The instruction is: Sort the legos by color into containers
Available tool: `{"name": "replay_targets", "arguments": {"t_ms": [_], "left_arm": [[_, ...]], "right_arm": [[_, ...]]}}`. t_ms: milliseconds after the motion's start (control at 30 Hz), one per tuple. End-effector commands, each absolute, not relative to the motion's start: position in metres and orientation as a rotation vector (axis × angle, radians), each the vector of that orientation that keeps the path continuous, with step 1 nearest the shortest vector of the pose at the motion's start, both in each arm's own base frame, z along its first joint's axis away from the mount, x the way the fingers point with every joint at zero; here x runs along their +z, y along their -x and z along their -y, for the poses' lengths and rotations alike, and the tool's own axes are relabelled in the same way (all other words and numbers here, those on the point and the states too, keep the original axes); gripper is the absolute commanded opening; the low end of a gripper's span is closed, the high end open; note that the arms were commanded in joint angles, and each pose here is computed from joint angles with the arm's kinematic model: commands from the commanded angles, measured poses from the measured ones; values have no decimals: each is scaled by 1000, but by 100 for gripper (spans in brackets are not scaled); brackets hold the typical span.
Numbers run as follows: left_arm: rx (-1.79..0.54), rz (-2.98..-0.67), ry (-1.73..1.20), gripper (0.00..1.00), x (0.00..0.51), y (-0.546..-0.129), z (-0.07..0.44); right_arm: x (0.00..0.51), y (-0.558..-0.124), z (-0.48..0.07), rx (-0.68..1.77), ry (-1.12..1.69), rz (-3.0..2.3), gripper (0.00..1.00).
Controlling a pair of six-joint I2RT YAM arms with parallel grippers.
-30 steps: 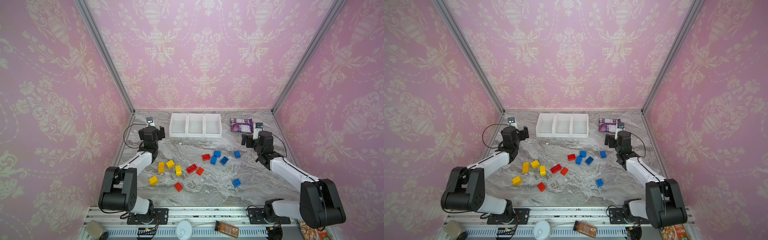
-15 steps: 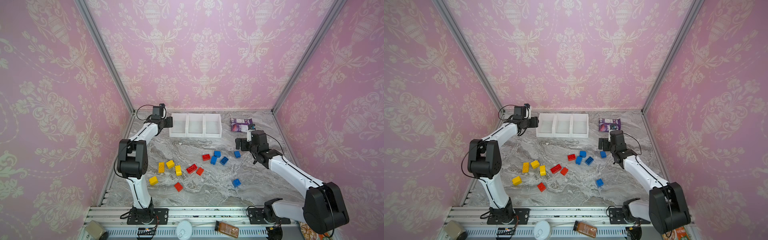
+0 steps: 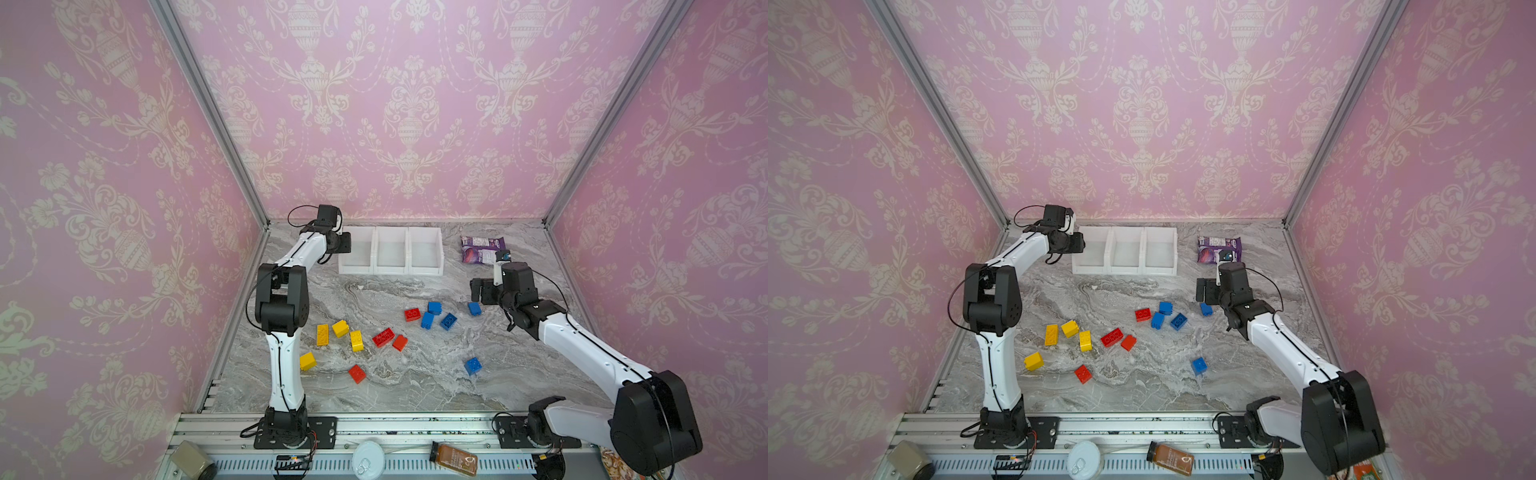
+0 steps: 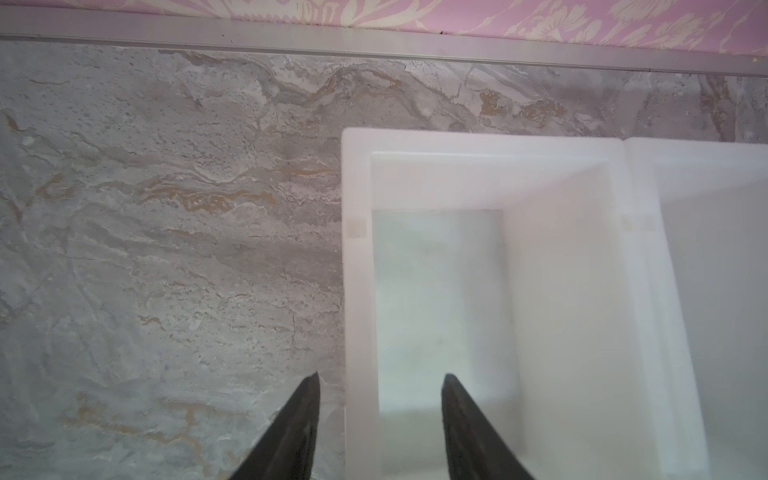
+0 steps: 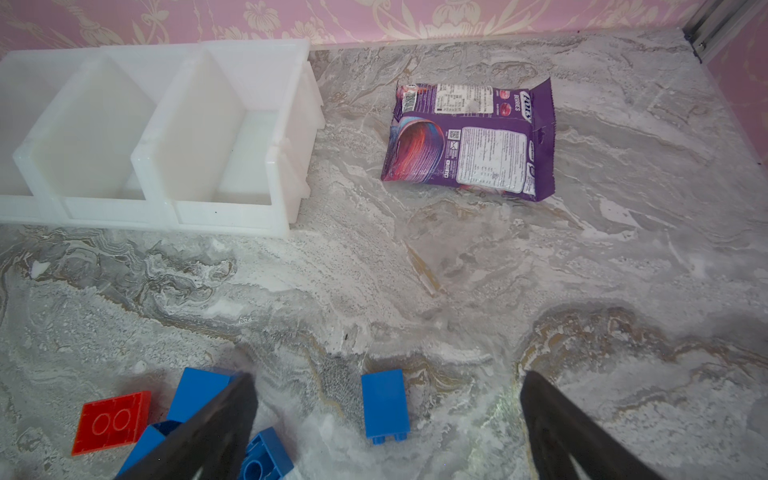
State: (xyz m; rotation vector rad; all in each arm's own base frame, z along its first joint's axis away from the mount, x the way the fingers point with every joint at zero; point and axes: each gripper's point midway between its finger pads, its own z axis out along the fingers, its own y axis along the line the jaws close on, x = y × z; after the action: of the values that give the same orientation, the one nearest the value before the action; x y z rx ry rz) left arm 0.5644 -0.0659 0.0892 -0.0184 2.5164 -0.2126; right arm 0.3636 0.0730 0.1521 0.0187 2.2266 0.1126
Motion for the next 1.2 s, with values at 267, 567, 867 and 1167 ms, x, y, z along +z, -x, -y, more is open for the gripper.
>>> {"name": "replay_targets", "arguments": {"t_ms": [267, 567, 867, 1167], "left_arm": [[-148, -2594, 22, 33, 68, -554, 68], [-127, -2599, 2, 17, 70, -544, 67], [-110, -2613, -37, 1, 74, -524, 67], [15, -2659, 87, 0, 67, -472, 43]], "right_arm": [[160, -362, -77, 123, -27, -2207, 100], [161, -362, -79, 123, -18, -2206, 100], [163, -362, -80, 138, -17, -2203, 100], [168, -363, -84, 148, 1, -2202, 100]]}}
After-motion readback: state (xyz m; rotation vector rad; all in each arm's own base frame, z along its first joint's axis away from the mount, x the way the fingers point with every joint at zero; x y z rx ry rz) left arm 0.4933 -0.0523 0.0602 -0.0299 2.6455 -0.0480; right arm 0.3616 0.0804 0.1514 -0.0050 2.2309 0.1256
